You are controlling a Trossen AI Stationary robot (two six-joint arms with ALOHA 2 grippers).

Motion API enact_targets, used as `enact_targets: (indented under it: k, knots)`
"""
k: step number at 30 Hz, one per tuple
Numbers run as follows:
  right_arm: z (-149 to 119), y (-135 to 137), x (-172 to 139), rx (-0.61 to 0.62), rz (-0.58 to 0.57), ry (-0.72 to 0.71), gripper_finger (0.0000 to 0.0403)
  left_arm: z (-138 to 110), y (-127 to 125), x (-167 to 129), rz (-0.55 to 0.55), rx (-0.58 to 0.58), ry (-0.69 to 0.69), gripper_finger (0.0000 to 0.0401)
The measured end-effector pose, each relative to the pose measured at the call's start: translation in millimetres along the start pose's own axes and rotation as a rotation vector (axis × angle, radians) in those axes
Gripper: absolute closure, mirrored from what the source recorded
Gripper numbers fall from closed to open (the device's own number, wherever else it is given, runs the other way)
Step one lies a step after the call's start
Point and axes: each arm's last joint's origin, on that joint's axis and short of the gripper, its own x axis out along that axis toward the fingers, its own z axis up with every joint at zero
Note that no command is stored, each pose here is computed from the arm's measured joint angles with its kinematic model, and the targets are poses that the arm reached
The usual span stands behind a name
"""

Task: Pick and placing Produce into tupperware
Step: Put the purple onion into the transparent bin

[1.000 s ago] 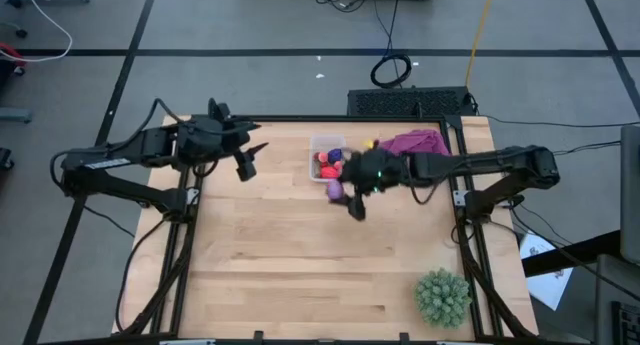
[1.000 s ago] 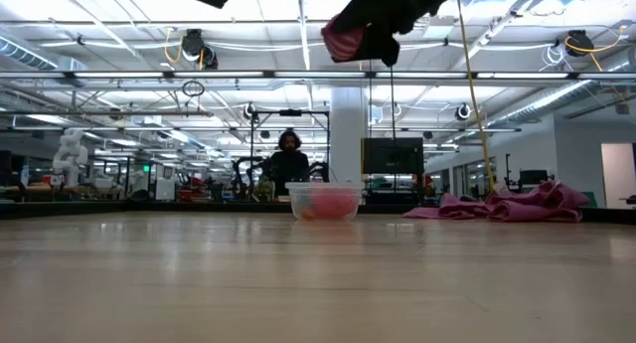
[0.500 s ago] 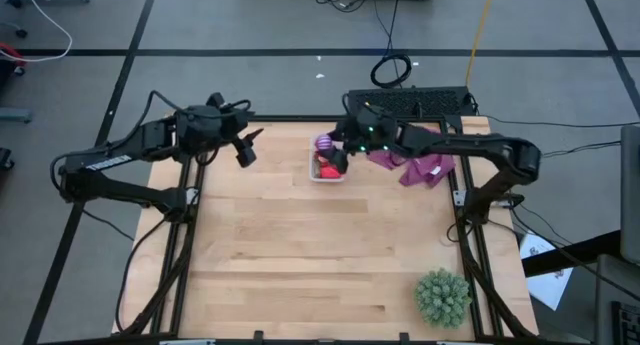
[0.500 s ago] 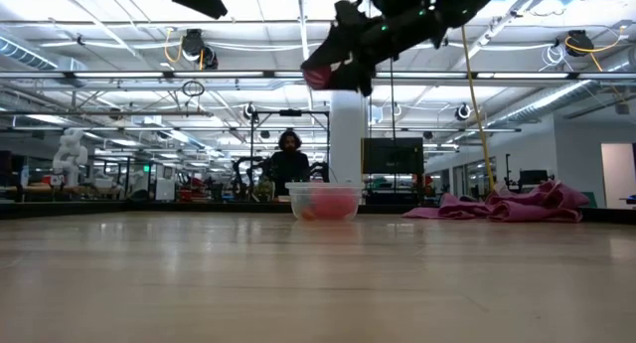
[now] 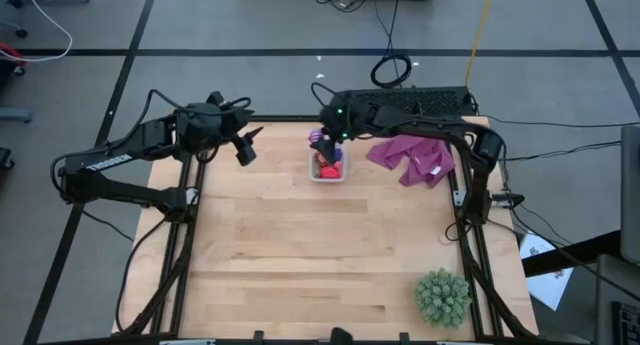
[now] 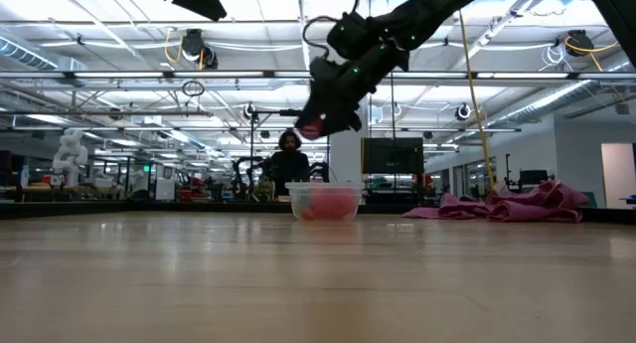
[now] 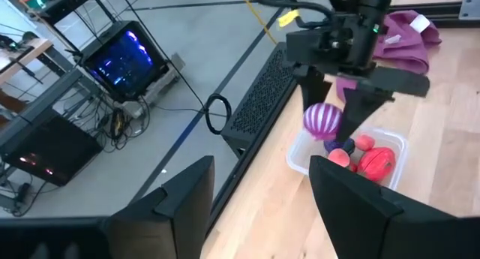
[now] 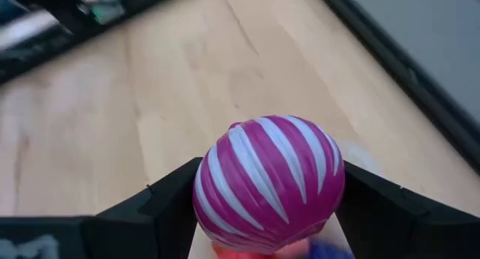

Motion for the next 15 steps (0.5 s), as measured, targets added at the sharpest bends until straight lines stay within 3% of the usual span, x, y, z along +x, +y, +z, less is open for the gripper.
enact_targets:
  k: [5,15]
  knots:
    - [-13,-12,-4,0.065,-0.037,0.138,0.0144,0,0,0,-0.005,0.018,-0.001,0.0176]
    - [-20,-17,13,0.067,-0.039,0.155,0.0144,0,0,0,-0.006,0.015,-0.002,0.0176]
